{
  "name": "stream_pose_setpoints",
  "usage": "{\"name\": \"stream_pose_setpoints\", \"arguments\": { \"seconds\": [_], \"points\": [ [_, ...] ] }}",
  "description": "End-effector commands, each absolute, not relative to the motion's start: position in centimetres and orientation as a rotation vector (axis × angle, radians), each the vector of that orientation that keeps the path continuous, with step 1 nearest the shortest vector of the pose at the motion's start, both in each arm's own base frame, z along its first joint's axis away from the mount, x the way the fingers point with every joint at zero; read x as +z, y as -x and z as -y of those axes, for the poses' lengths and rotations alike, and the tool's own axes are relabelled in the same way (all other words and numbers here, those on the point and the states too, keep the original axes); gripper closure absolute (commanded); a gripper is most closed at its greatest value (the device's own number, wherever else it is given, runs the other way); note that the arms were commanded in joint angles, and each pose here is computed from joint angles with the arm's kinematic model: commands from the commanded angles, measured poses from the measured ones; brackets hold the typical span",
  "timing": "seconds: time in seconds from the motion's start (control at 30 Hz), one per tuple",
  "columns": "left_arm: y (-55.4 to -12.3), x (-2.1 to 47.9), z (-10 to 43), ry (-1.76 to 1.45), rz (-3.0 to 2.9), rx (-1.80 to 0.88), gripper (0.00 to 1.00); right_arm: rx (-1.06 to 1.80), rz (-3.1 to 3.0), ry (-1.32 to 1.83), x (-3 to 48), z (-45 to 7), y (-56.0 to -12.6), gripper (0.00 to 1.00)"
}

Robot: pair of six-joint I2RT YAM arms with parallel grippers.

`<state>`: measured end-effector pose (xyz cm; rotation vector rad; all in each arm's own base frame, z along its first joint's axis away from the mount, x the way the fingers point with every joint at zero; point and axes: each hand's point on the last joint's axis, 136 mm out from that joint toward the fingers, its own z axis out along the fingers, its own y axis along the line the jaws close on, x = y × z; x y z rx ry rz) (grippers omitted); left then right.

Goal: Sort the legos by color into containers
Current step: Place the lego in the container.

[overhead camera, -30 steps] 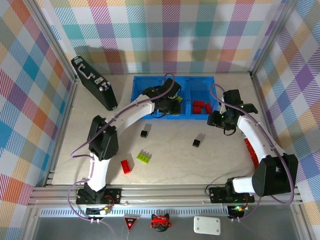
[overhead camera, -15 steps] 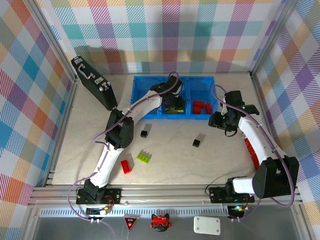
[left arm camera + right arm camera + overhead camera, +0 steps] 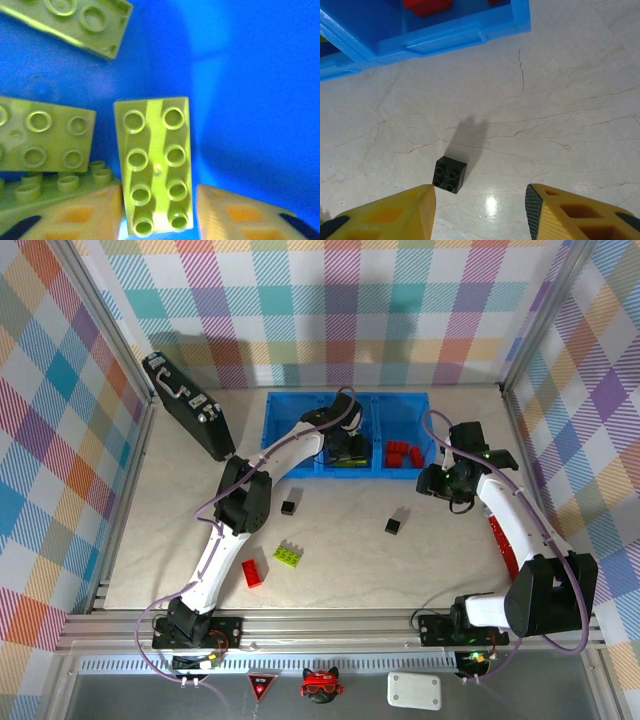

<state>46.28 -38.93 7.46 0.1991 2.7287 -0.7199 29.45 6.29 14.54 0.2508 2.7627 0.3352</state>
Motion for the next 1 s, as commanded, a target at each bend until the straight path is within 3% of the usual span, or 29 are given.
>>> {"name": "stream_pose_setpoints", "arguments": {
  "seconds": [0.0, 0.27, 0.7, 0.97],
  "points": [
    [-46.8, 8.3, 39.1, -0.202, -2.707, -0.753, 0.49, 0.371, -2.766, -0.265, 14.6, -6.4, -29.0, 0.48],
    [-46.6, 12.4, 38.5, -0.196, -2.639, -0.748, 0.42, 0.401, -2.739, -0.269, 15.3, -6.8, -29.6, 0.48],
    [-42.8, 20.8, 36.7, -0.261, -2.481, -0.688, 0.45, 0.490, -2.757, -0.280, 14.4, -8.0, -28.3, 0.50],
    [-39.3, 22.2, 33.5, -0.248, -2.442, -0.673, 0.46, 0.460, -2.810, -0.267, 12.5, -9.7, -27.1, 0.50]
  ]
}}
